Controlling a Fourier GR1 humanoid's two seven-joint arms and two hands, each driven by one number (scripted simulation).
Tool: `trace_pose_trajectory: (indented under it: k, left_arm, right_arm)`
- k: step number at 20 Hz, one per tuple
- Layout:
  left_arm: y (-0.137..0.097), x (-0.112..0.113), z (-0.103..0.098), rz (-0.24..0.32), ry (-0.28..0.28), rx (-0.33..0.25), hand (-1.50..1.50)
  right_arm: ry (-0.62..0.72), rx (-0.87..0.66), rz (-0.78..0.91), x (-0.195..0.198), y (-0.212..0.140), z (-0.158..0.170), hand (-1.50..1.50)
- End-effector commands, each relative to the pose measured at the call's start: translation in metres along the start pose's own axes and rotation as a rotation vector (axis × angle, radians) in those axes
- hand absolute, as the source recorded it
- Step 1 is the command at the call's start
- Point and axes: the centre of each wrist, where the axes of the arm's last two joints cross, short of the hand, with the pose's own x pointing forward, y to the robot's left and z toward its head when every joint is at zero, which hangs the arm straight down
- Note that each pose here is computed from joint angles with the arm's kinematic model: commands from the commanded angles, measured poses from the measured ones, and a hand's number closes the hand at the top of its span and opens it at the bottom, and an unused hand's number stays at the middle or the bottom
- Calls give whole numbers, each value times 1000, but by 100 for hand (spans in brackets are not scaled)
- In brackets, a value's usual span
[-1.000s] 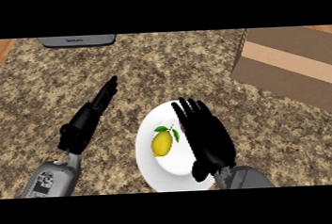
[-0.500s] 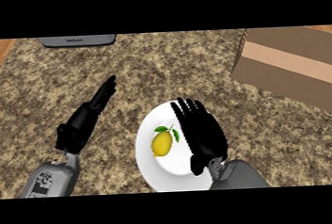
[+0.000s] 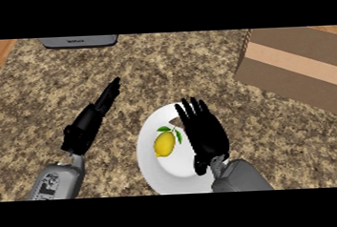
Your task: Pick the can from the plate and place it in the cardboard box
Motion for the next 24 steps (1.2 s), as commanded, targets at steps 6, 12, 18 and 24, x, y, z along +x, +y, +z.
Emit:
trace_pose_trajectory:
  k: [6,12,18,24]
  left_arm:
    - [4,14,-5,-4,-5,8,0]
    - [0,6,9,4,1,-3,0]
    - [-8,1,3,6,-9,7,0]
    - [-17,17,-2,-3,11,11,0]
  right_arm:
    - [50,40,58,-23,26,-16,-150]
    - [44,38,47,-18,16,-15,150]
    - [11,-3,127,-5,24,-26,150]
    - [103,-103,84,-67,16,-25,150]
